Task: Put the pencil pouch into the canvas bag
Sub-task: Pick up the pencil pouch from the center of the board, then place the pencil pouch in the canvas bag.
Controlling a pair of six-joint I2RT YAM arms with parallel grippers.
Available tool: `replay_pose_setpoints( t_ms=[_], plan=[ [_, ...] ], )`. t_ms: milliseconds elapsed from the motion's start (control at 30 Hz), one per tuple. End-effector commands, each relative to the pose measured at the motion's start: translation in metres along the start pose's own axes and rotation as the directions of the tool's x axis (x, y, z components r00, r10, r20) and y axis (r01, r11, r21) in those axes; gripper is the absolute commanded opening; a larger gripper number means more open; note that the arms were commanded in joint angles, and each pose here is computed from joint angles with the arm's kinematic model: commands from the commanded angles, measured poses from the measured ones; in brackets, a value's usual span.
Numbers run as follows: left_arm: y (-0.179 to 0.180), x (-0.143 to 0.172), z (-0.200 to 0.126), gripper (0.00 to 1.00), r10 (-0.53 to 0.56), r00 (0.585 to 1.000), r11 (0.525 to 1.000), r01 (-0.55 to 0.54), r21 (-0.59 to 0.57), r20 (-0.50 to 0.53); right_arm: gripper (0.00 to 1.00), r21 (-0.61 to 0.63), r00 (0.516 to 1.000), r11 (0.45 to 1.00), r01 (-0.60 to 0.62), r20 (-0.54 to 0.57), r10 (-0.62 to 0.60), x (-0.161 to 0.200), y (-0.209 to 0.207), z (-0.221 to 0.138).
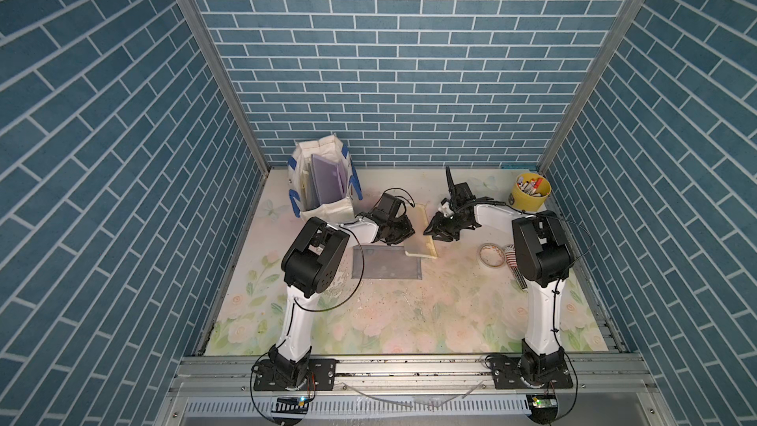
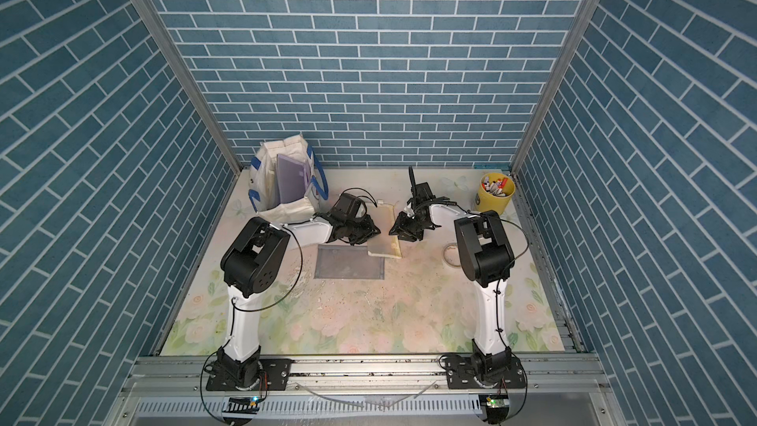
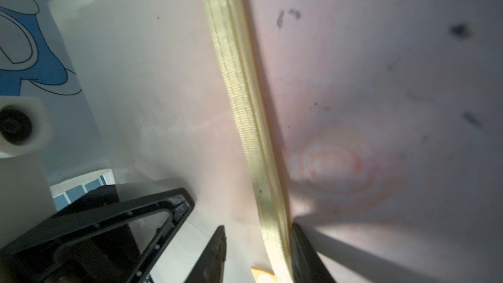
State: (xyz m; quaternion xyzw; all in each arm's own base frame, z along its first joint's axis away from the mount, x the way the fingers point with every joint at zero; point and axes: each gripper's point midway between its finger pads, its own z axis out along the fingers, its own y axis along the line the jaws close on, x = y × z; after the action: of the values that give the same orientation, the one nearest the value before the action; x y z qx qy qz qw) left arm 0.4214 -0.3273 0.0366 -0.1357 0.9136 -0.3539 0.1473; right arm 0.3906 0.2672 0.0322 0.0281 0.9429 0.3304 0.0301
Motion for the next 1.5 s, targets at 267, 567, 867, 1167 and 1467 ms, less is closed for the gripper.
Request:
replay_pose_setpoints(
  t_ms=[267,567,867,1167,1467],
  plan=[
    [-0.061,-0.012,-0.077,0.00,0.188,0.979,0.979,-0.194,0.068,0.081,0.46,0.071,1.000,0.997,0.004,0.006,-0.004,0.026,0.002,-0.035],
    [-0.126,-0.062,-0.222,0.00,0.362,0.913,0.929,-0.369,0.007,0.187,0.63,0.082,0.991,0.992,0.099,0.079,-0.106,0.017,0.044,-0.084],
    [-0.086,-0.155,-0.328,0.00,0.384,0.857,0.922,-0.338,-0.188,0.344,0.72,0.037,0.955,0.974,0.223,0.191,-0.226,-0.010,0.120,-0.120],
    [-0.028,-0.203,-0.342,0.00,0.389,0.832,0.911,-0.284,-0.299,0.395,0.74,0.018,0.944,0.966,0.258,0.206,-0.256,-0.008,0.148,-0.125],
    [0.022,-0.215,-0.315,0.00,0.378,0.854,0.899,-0.246,-0.363,0.358,0.74,0.033,0.952,0.971,0.238,0.190,-0.240,-0.002,0.143,-0.123]
  ],
)
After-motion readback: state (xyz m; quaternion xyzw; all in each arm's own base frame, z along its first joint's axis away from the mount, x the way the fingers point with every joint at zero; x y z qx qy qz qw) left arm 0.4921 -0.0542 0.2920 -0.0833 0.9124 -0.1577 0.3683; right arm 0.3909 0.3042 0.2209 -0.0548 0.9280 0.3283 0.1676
